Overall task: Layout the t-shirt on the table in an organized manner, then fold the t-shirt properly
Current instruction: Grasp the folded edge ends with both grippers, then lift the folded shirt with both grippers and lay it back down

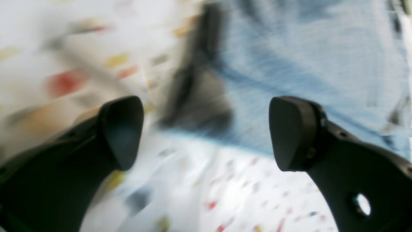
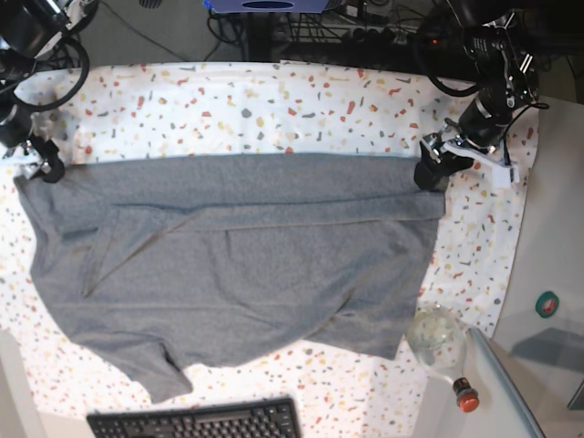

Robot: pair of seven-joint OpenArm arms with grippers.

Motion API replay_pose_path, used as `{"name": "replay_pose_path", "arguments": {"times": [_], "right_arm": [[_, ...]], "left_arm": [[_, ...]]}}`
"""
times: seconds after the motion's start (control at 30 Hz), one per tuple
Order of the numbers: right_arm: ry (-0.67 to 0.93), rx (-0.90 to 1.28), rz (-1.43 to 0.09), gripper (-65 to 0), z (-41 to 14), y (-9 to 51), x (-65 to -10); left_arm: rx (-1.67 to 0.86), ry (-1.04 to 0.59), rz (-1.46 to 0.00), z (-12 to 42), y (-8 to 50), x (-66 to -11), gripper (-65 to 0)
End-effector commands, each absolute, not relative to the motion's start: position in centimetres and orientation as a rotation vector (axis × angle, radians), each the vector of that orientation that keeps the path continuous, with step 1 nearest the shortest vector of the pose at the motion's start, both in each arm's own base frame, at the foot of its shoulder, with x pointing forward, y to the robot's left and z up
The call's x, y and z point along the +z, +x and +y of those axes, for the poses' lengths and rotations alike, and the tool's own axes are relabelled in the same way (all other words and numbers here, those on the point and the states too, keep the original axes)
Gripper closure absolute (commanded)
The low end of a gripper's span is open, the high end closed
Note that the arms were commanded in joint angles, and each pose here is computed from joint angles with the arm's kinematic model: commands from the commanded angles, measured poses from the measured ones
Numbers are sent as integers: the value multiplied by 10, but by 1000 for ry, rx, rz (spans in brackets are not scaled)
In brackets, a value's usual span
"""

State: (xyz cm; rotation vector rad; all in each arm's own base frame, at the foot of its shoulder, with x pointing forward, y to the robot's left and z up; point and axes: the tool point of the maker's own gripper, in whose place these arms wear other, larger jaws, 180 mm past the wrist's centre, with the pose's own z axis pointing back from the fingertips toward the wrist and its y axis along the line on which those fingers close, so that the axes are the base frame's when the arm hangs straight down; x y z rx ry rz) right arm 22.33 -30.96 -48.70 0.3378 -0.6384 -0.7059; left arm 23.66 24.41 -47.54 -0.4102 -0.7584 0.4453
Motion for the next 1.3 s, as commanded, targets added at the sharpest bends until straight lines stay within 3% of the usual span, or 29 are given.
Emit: {"name": "replay_pose_path", "arguments": {"times": [0.0,0.37,0.63,0.9,0.97,1.0,1.03,1.1,1.27], "right_arm": [[321,-693,-662,-398,-320,227,-479],[313,-712,-702,-398,-325,232,-475],[320,-764,-764,-398,-329,246,-478],[357,-885,-737,-393,-328,257,-503],[356,-884,-739,-353,-328,257,-503],[356,-883,-738,-296,-329,257,-502],[356,-883,-737,-224,-329,257,-503],[354,-885,-738,0,-330,256,-502],[326,-798,-716,0,-336,252,-484]], "left_arm": [[445,-410,-701,242,233,-485,-564],[423,-464,-637,217,235,-502,-545],[433,-461,-642,220,235,-501,-206],[431,-455,-641,223,233,-501,0],[431,-454,-641,223,233,-501,0],[431,-454,-638,223,232,-501,0],[428,-453,-642,224,233,-500,0],[409,-443,-668,226,239,-491,0],[303,-412,-665,226,243,-464,0]]}}
